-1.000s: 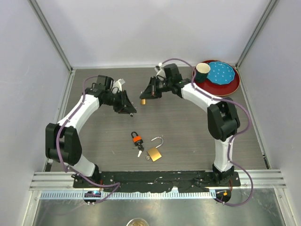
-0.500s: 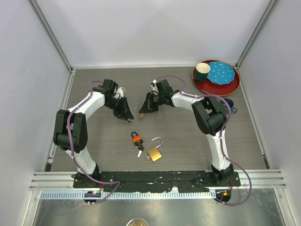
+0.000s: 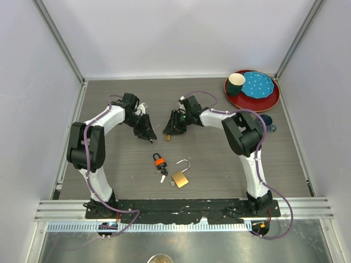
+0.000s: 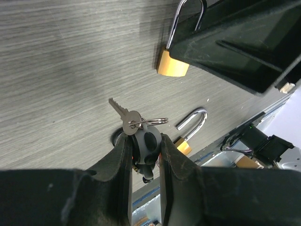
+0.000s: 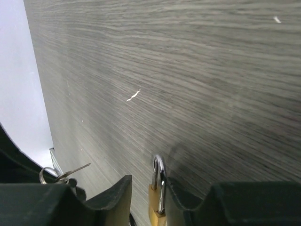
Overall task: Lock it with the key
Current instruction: Place the lock at the center of the board.
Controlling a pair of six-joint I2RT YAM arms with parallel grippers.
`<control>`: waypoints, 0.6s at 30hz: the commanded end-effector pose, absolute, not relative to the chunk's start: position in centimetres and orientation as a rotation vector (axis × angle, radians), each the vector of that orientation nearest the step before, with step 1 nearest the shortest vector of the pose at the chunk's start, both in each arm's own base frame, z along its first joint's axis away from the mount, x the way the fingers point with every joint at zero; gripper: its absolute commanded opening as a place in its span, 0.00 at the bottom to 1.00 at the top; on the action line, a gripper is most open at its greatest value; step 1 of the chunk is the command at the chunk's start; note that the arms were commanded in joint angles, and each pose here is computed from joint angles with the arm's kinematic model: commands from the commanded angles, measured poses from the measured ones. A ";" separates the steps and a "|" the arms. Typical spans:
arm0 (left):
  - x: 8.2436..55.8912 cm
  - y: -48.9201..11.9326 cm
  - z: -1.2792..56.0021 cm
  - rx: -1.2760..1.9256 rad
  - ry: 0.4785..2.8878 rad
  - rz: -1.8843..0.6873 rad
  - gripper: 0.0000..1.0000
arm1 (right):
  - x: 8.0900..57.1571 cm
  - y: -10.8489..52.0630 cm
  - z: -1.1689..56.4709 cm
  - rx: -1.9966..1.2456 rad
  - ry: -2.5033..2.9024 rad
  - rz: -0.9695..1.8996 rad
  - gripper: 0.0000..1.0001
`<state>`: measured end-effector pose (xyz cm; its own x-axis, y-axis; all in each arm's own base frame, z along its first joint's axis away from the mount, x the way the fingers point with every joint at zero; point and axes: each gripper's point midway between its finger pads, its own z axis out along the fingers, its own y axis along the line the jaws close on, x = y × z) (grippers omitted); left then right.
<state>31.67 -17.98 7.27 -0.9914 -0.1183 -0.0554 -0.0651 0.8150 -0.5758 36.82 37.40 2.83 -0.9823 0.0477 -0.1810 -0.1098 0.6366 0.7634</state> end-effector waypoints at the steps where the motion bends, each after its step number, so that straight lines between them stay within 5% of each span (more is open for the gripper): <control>1: 33.4 -18.5 7.2 -0.156 2.878 -0.953 0.00 | 37.4 36.5 3.5 -0.086 2.653 1.138 0.42; 18: 36.9 -21.2 5.3 -0.110 2.884 -0.935 0.02 | 38.0 34.3 5.1 -0.149 2.646 0.943 0.54</control>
<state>35.38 -20.02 4.86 -0.9922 -0.1191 -0.0370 -0.0759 0.8120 -0.5788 37.08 35.45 3.50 -0.9646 0.0217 -0.2627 -0.1641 0.7307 0.6626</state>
